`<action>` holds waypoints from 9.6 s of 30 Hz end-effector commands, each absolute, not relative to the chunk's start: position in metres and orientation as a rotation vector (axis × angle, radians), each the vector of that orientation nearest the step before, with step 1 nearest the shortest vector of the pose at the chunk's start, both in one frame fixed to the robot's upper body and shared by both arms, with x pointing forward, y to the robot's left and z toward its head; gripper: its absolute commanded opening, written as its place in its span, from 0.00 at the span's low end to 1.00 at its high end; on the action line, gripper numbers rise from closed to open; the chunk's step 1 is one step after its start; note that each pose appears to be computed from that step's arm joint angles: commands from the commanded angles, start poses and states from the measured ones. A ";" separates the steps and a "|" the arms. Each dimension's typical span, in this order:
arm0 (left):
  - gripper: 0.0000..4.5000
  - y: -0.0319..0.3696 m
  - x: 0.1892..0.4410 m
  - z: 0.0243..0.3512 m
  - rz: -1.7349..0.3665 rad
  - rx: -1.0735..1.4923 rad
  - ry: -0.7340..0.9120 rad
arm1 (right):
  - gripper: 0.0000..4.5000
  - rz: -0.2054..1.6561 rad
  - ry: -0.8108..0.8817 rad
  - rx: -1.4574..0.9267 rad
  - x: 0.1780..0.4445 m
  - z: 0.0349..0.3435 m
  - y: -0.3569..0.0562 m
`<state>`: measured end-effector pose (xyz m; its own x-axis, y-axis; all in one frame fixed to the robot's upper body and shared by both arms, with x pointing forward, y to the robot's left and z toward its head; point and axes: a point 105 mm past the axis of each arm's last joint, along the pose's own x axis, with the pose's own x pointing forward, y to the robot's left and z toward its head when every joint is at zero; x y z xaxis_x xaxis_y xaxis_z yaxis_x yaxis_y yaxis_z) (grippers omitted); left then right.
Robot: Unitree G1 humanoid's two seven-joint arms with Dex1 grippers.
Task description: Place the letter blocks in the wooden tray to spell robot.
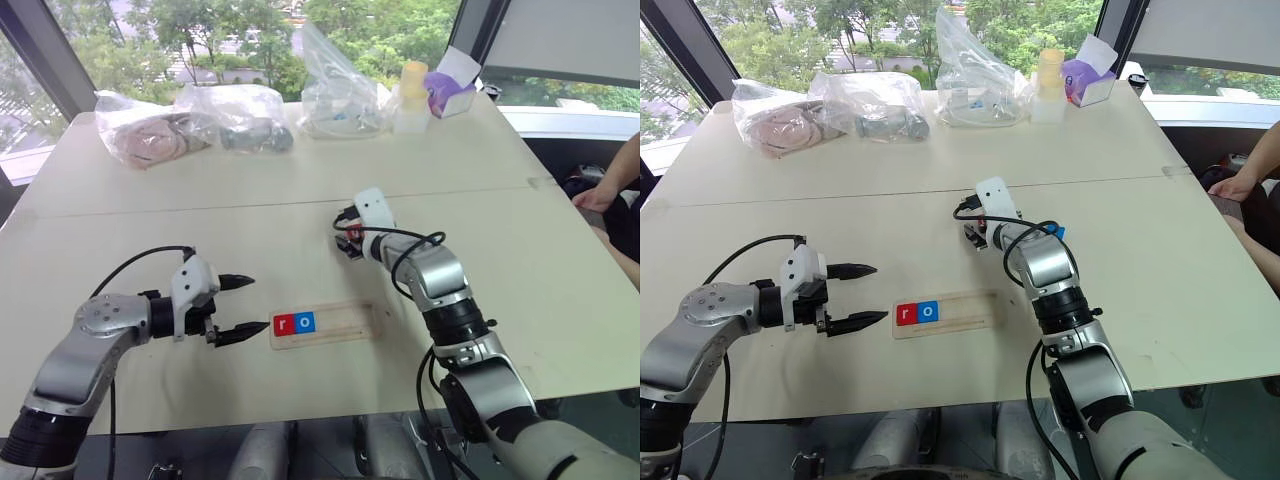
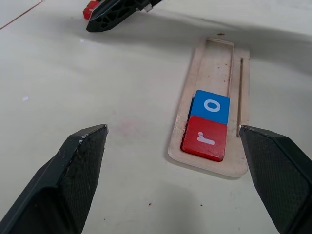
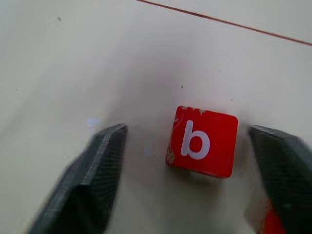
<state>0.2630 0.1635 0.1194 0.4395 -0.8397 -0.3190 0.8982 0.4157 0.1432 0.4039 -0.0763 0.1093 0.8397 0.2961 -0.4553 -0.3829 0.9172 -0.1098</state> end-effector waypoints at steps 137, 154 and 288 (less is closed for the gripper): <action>1.00 0.132 0.237 0.157 -1.263 0.374 0.128 | 0.26 1.502 0.322 -0.617 0.283 0.104 -0.040; 1.00 0.134 0.238 0.154 -1.259 0.366 0.125 | 0.99 1.342 0.225 -0.554 0.308 0.143 -0.054; 1.00 0.136 0.243 0.143 -1.240 0.363 0.118 | 0.99 1.333 0.155 -0.672 0.304 0.117 -0.043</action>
<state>0.2456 0.1392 0.1355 0.3342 -0.8933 -0.3004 0.9389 0.2877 0.1890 0.3036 -0.0444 0.1059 0.2489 0.8290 -0.5008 -0.9401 0.0824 -0.3309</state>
